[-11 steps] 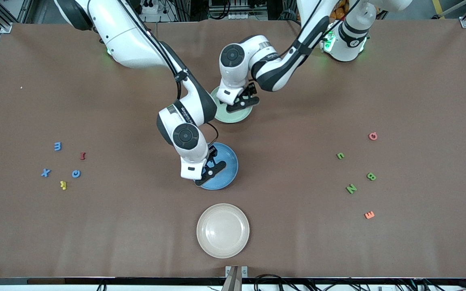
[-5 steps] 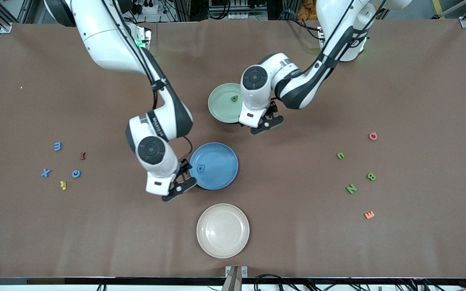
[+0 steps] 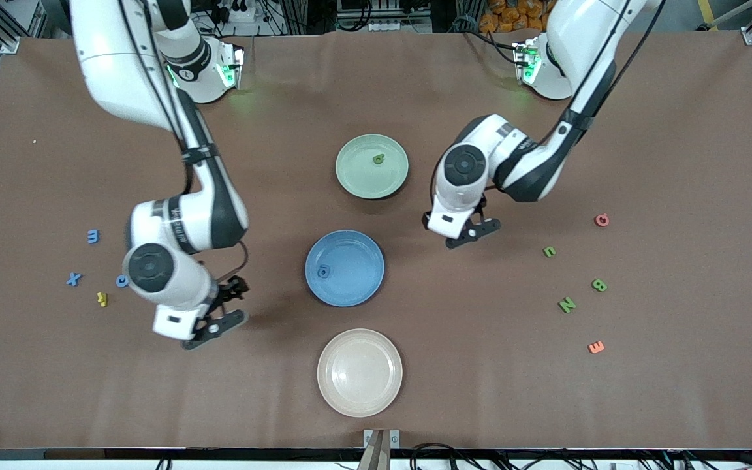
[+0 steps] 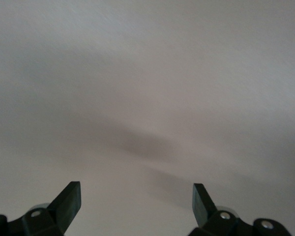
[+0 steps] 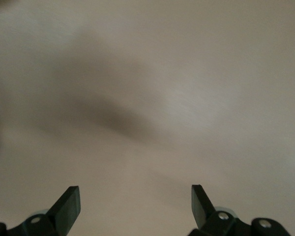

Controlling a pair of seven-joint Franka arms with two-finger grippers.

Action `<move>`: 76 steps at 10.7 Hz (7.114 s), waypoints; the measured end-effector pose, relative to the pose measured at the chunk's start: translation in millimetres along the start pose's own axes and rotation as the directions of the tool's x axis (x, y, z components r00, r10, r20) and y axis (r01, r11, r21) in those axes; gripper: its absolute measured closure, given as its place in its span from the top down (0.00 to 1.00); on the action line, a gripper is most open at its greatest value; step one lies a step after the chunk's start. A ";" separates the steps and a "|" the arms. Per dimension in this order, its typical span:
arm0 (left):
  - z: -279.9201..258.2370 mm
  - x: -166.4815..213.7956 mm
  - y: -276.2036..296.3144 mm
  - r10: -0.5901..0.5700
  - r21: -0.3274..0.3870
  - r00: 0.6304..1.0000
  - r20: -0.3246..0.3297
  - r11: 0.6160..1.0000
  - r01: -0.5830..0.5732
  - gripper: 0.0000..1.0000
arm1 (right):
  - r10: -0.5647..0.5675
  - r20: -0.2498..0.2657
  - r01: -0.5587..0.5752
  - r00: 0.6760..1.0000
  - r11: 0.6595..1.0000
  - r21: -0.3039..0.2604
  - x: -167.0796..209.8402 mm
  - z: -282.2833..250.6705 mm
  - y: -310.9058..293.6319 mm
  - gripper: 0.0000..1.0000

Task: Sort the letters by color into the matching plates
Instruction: 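Move both grippers back over the letter piles beside the plates, then grasp blue E with the right gripper while the left gripper grasps green u, then put green u on green plate while the right gripper carries E to blue plate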

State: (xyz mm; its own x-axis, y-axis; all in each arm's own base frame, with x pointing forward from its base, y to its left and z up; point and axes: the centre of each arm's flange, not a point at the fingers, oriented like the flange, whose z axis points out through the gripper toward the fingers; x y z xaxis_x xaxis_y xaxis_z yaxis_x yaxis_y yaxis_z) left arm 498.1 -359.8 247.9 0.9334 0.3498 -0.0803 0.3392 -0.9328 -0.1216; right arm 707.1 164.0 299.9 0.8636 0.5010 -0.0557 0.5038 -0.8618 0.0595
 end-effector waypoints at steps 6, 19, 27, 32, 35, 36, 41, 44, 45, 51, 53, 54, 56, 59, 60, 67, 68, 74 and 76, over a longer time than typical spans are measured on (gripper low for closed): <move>10.8 69.0 -80.0 -0.164 0.024 0.986 0.028 0.986 0.163 1.00 | -0.011 0.069 0.003 0.998 0.994 0.112 -124.9 -61.5 190.0 1.00; 51.8 123.4 -172.4 -0.130 -0.074 0.990 -0.055 0.989 0.125 1.00 | 0.027 -0.046 -0.026 0.999 1.000 0.013 -329.9 100.6 264.9 1.00; 86.8 142.5 -194.5 -0.102 -0.111 0.994 -0.040 0.989 0.097 1.00 | 0.111 -0.069 -0.107 0.991 0.993 0.058 -376.0 155.4 237.3 1.00; 95.6 144.9 -204.1 -0.095 -0.097 0.995 -0.038 0.991 0.091 1.00 | 0.151 -0.058 -0.146 0.987 0.986 0.074 -392.5 168.3 239.3 1.00; 92.7 148.0 -206.6 -0.102 -0.103 0.994 -0.044 0.990 0.097 0.81 | 0.155 -0.060 -0.152 0.986 0.986 0.065 -394.8 172.2 240.6 0.80; 91.4 150.9 -211.8 -0.112 -0.104 0.993 -0.044 0.989 0.107 0.66 | 0.155 -0.063 -0.151 0.986 0.987 0.063 -394.3 170.5 240.9 0.65; 85.2 135.9 -209.2 -0.172 -0.102 0.984 -0.035 0.981 0.168 0.28 | 0.156 -0.066 -0.152 0.986 0.987 0.061 -393.5 168.4 241.4 0.34; 83.6 127.7 -200.6 -0.171 -0.106 0.985 -0.030 0.980 0.167 0.27 | 0.151 -0.069 -0.146 0.986 0.987 0.062 -390.3 168.0 240.0 0.34; 81.2 122.9 -193.0 -0.158 -0.113 0.987 -0.029 0.982 0.154 0.27 | 0.146 -0.072 -0.142 0.987 0.988 0.063 -387.1 167.7 238.5 0.34; 27.4 30.2 -89.4 -0.174 -0.128 0.985 0.008 0.976 0.174 0.27 | 0.148 -0.081 -0.141 0.986 0.986 0.086 -367.5 158.8 238.9 0.34; 9.2 -24.3 -43.7 -0.188 -0.119 0.982 0.021 0.975 0.189 0.27 | 0.151 -0.072 -0.142 0.986 0.983 0.116 -361.2 148.3 243.8 0.34; 1.0 -50.4 -23.3 -0.190 -0.121 0.982 0.020 0.974 0.191 0.27 | 0.166 -0.065 -0.156 0.984 0.978 0.140 -356.0 138.6 245.7 0.34; -13.0 -103.9 15.5 -0.186 -0.142 0.983 0.012 0.972 0.185 0.27 | 0.215 -0.068 -0.203 0.974 0.967 0.152 -336.0 121.3 240.3 0.34; -50.1 -169.2 72.9 -0.187 -0.223 0.982 0.018 0.957 0.187 0.27 | 0.284 -0.066 -0.270 0.957 0.949 0.164 -286.5 111.0 203.6 0.34; -58.9 -183.2 86.5 -0.179 -0.241 0.984 0.025 0.954 0.180 0.27 | 0.303 -0.067 -0.288 0.951 0.942 0.170 -269.7 107.4 189.8 0.34; -26.2 -203.5 102.1 -0.155 -0.161 0.986 0.063 0.973 0.164 0.80 | 0.425 -0.104 -0.403 0.899 0.897 0.184 -141.8 56.9 61.3 0.34; -25.5 -201.9 101.3 -0.158 -0.151 0.986 0.061 0.974 0.166 0.94 | 0.446 -0.118 -0.421 0.887 0.887 0.191 -119.7 44.2 35.6 0.34; -16.1 -72.1 60.9 -0.280 -0.103 0.960 -0.003 0.955 0.279 1.00 | 0.451 -0.151 -0.414 0.880 0.882 0.224 -16.4 37.9 -108.2 0.34; -23.3 -1.2 26.3 -0.349 -0.120 0.937 0.000 0.930 0.347 1.00 | 0.449 -0.157 -0.409 0.880 0.883 0.231 4.1 43.6 -139.7 0.34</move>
State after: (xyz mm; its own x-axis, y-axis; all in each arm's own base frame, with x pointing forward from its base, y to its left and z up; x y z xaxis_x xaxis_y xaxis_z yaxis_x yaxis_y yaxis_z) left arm 508.6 -386.7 267.8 0.7563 0.6534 -0.0330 0.6530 -0.7570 -0.0227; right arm 639.4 282.9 247.9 0.9887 0.0662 0.1347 0.0871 -0.9840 -0.1553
